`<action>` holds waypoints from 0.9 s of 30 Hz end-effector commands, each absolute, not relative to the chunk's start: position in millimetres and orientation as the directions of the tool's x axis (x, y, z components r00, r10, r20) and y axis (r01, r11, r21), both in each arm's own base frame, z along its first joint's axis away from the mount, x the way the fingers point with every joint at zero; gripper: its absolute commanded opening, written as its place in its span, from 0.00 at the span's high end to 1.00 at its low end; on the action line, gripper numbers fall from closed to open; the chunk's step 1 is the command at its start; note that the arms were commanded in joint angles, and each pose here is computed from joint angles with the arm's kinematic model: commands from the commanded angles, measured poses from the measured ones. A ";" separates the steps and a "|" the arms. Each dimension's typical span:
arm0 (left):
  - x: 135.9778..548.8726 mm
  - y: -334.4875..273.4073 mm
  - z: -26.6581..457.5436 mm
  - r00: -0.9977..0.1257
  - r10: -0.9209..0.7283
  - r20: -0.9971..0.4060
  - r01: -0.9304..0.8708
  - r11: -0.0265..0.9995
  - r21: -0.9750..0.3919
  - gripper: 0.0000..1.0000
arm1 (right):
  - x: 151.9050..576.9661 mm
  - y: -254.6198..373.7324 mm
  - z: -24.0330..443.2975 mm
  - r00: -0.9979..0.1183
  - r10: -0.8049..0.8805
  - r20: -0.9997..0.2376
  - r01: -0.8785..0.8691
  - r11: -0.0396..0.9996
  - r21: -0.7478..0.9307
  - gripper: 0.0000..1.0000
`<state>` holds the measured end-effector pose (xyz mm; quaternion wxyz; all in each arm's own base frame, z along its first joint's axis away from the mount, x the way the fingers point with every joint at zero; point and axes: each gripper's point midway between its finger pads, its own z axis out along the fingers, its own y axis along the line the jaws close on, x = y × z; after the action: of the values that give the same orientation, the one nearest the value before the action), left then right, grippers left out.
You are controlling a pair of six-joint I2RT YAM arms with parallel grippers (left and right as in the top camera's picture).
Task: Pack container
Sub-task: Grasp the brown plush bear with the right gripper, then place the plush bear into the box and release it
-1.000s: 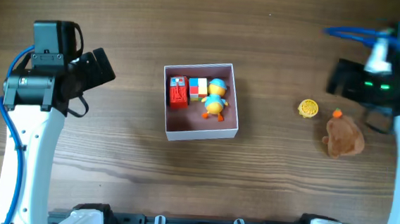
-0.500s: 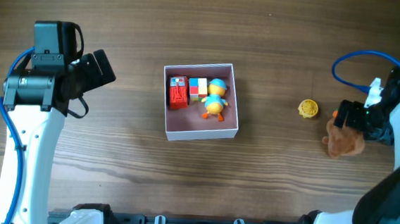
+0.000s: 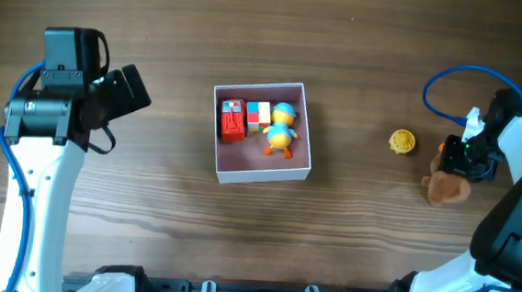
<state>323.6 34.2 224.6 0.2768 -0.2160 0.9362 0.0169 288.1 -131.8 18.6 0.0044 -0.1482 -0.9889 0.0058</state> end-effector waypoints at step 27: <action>322.2 37.3 228.6 -0.741 -0.408 -0.533 -0.429 0.899 -0.092 0.00 | 304.3 272.8 142.7 -0.408 -0.844 -0.347 -0.894 0.446 -0.035 0.96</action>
<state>322.9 34.3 224.2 0.2752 -0.2160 0.9366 0.0174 310.6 255.7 170.7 -0.1908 0.4821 -0.8512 -0.0817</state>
